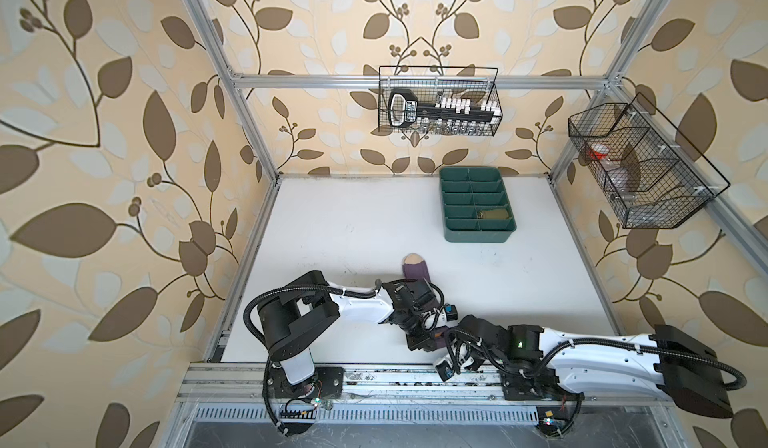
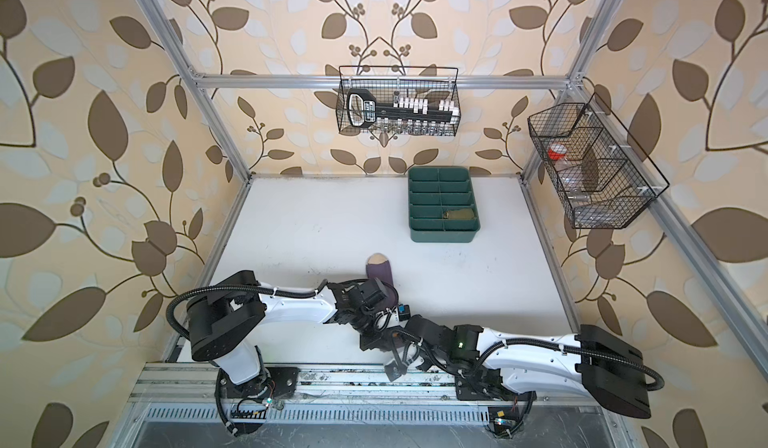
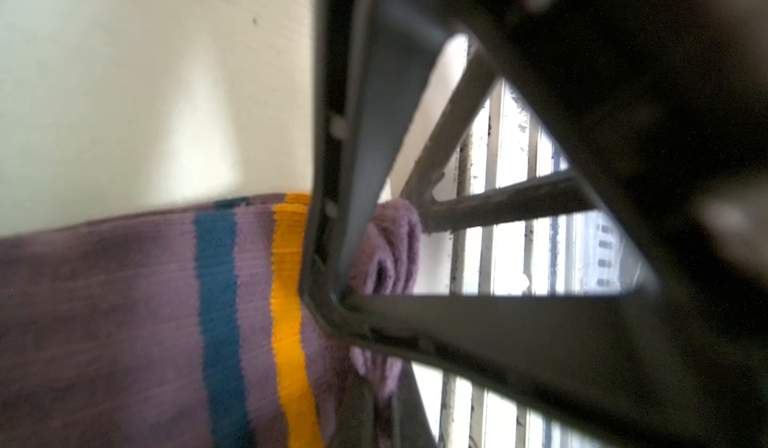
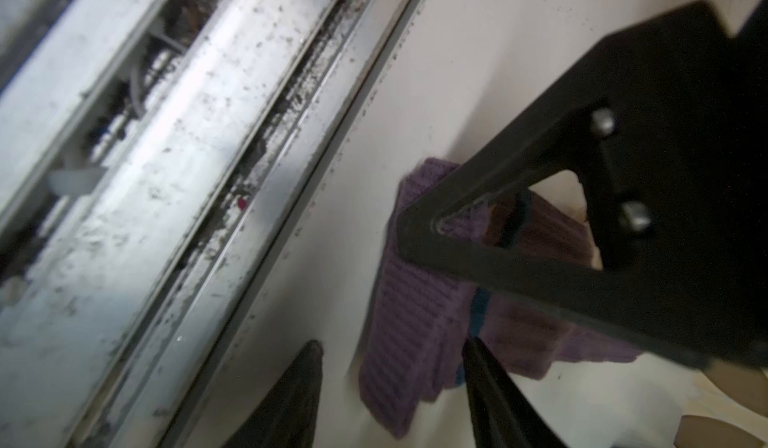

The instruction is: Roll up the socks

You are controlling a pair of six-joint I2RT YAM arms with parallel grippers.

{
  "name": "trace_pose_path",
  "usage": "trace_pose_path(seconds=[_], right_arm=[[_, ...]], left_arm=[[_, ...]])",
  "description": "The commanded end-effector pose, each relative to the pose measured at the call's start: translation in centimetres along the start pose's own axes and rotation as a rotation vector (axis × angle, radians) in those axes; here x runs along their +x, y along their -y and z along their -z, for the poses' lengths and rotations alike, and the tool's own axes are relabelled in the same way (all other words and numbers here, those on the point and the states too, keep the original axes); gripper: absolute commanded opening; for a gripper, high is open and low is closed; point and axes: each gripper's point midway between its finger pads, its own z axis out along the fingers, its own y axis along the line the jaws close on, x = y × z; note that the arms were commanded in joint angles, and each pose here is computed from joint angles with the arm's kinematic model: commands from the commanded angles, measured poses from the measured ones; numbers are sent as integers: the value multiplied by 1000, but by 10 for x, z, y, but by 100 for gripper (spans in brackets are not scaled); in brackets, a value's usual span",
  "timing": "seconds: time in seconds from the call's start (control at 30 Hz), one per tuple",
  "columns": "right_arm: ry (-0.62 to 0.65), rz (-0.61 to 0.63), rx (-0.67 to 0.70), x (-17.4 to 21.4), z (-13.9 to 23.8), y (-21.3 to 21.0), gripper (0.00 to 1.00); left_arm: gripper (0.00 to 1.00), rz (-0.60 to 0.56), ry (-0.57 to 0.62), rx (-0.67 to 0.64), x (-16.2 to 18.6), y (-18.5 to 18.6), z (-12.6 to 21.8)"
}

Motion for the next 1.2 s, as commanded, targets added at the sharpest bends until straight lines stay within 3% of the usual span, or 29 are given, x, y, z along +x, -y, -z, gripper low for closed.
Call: trace_pose_path(seconds=[0.0, 0.13, 0.33, 0.43, 0.6, 0.73, 0.8, 0.93, 1.0, 1.17], right_arm=[[19, -73, 76, -10, -1, 23, 57], [-24, -147, 164, -2, -3, 41, 55], [-76, -170, 165, 10, -14, 46, 45], [-104, -158, 141, 13, -21, 44, 34], [-117, -137, 105, 15, -25, 36, 5], [-106, -94, 43, 12, -21, 24, 0], [-78, -83, -36, 8, -18, 10, 0], [-35, -119, -136, 4, -11, -6, 0], [-17, -142, -161, 2, -10, -8, 0], [-3, -187, -188, 1, -11, -7, 0]], left_arm=[[0, 8, -103, 68, 29, 17, -5], [0, 14, -113, 81, 31, 18, -5], [0, 8, -110, 84, 30, 20, -2], [0, 0, -98, 86, 28, 22, -1], [0, -5, -91, 92, 24, 23, 0], [0, -22, -71, 51, 18, 18, 4], [11, -26, -53, 2, 14, 12, 9], [51, -60, 32, -118, -5, -2, 32], [64, -99, 101, -193, -20, -9, 52], [76, -204, 267, -376, -52, -16, 116]])
